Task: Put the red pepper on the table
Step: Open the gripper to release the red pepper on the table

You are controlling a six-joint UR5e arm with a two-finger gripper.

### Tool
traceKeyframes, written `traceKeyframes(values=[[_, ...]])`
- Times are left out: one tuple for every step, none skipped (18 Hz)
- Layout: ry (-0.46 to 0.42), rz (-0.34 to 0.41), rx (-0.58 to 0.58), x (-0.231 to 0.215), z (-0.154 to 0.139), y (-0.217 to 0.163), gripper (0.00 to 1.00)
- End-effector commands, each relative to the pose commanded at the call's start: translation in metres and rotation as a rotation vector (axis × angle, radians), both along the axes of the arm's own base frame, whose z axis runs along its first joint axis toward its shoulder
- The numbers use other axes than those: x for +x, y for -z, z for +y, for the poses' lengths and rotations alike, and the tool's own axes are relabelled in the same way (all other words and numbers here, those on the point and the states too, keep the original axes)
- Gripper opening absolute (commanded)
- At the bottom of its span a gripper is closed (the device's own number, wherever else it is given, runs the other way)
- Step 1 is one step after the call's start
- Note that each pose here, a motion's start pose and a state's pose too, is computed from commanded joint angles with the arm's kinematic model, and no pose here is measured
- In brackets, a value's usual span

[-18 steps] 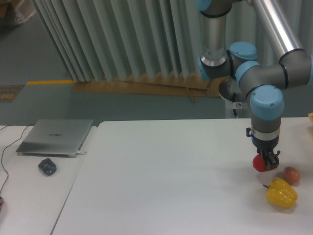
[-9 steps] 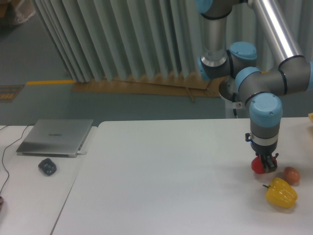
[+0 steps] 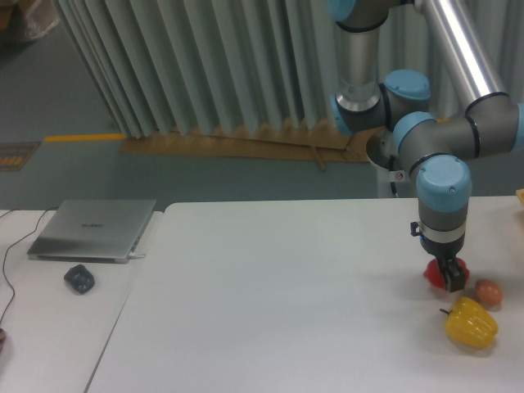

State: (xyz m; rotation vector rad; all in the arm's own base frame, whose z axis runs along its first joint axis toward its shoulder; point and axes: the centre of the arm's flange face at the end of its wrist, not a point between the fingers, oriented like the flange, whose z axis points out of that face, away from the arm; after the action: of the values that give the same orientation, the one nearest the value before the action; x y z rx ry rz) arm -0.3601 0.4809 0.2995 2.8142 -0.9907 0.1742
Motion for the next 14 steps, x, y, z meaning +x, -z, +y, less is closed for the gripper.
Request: traceKeyframes(values=[[0.002, 0.000, 0.000, 0.000, 0.000, 0.000, 1.00], [0.000, 0.001, 0.001, 0.000, 0.000, -0.001, 1.00], [0.000, 0.001, 0.001, 0.000, 0.000, -0.001, 1.00], [0.001, 0.003, 0.003, 0.000, -0.001, -0.003, 1.00], [0.004, 0.001, 0.005, 0.000, -0.001, -0.003, 1.00], [0.007, 0.002, 0.006, 0.000, -0.001, -0.004, 1.00], [0.007, 0.006, 0.010, -0.001, -0.001, -0.006, 1.00], [0.006, 0.012, 0.015, -0.003, 0.000, -0.010, 1.00], [0.000, 0.025, 0.022, -0.004, 0.001, -0.017, 1.00], [-0.003, 0.030, 0.028, -0.005, 0.001, -0.019, 1.00], [-0.003, 0.042, 0.038, -0.005, 0.002, -0.023, 1.00], [0.006, 0.068, 0.061, -0.008, 0.004, -0.032, 1.00], [0.009, 0.090, 0.081, -0.011, 0.006, -0.041, 1.00], [0.006, 0.103, 0.094, -0.015, 0.007, -0.048, 1.00]])
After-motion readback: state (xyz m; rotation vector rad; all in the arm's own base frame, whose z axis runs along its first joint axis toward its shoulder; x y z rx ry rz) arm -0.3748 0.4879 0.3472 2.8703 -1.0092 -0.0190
